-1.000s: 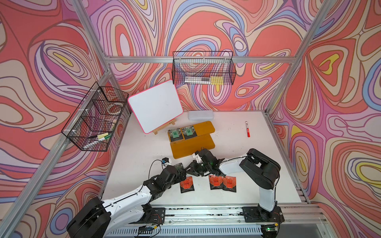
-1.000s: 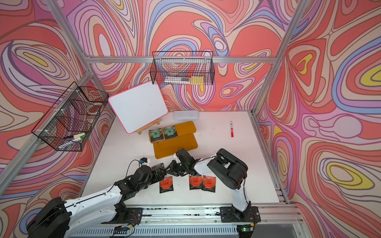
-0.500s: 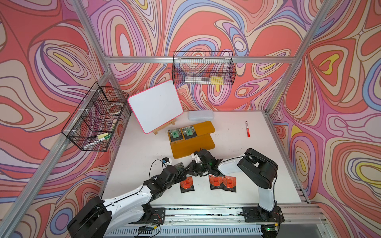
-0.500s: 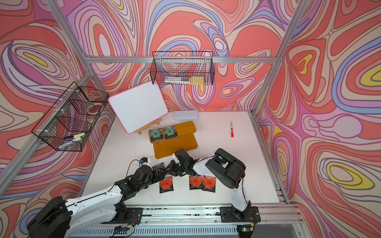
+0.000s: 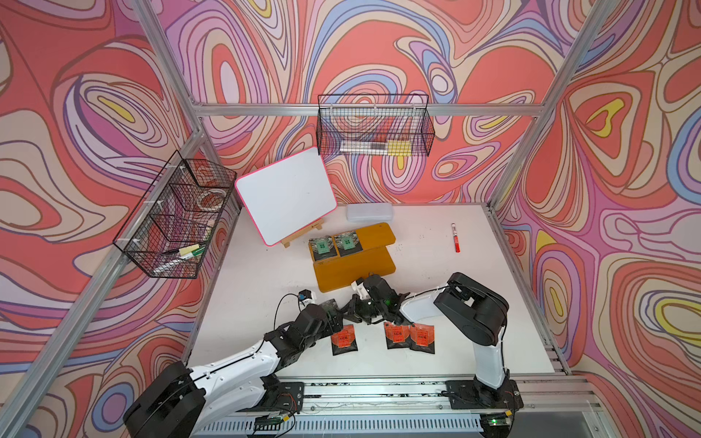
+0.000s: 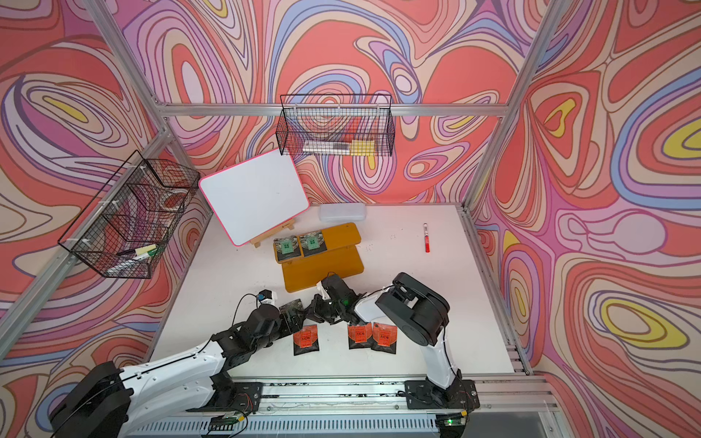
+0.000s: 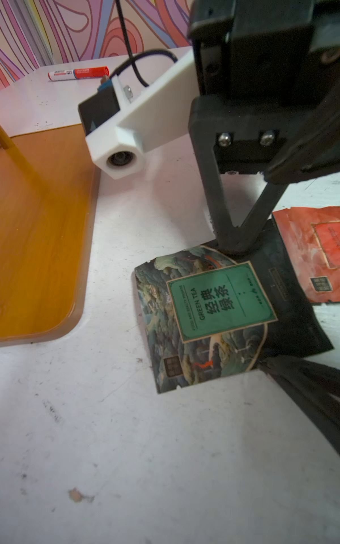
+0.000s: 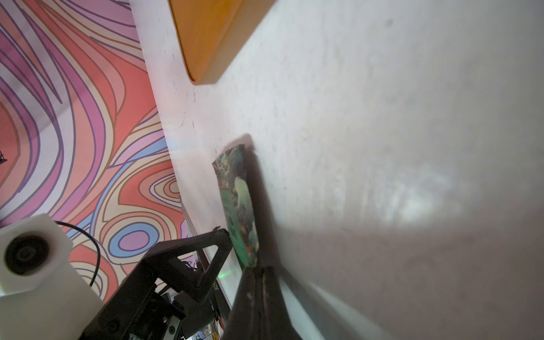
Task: Place the tea bags on the shelf by color
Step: Pick up the tea bag from the center of the board.
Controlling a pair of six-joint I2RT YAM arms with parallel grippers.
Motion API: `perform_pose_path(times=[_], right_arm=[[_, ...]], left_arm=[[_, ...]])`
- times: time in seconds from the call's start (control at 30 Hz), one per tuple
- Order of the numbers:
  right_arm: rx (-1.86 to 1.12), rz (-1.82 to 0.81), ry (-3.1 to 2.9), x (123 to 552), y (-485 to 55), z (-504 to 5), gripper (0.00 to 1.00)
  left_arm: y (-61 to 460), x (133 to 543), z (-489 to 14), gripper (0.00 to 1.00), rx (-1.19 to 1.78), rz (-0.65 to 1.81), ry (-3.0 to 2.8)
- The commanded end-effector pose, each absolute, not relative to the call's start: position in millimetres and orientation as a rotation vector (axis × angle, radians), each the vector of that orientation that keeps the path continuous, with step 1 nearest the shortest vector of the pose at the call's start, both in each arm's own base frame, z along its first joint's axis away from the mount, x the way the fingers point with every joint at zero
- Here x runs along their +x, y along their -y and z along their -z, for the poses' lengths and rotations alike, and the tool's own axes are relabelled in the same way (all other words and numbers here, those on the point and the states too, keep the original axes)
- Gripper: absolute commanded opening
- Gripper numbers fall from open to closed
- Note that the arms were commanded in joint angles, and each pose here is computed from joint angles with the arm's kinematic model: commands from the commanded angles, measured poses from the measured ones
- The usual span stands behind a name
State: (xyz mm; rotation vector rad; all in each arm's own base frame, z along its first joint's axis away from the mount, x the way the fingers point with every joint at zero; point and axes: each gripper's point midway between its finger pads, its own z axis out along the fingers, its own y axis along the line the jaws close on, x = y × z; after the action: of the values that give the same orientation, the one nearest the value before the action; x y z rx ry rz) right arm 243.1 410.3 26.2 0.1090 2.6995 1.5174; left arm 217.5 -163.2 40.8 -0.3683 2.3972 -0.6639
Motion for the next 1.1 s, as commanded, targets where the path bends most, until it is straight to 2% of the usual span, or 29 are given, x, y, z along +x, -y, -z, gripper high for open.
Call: perform_pose_path(times=[0.0, 0.27, 0.53, 1.07], right_arm=[[0.09, -1.504, -2.694, 240.2, -409.8, -22.6, 0.01], [-0.033, -1.484, -2.637, 239.7, -407.4, -48.0, 0.0], [-0.185, -1.354, -2.597, 235.4, -389.9, -83.7, 0.0], [-0.397, -1.226, -2.446, 223.8, -340.3, -175.7, 0.0]], left_arm=[[148.9, 204.7, -23.7, 0.96, -0.396, 0.598, -2.459], [137.9, 209.4, -50.9, 0.98, -0.39, 0.584, -2.363], [120.8, 209.4, -82.7, 0.99, -0.373, 0.568, -2.245], [114.7, 208.7, -102.0, 0.99, -0.329, 0.556, -2.195]])
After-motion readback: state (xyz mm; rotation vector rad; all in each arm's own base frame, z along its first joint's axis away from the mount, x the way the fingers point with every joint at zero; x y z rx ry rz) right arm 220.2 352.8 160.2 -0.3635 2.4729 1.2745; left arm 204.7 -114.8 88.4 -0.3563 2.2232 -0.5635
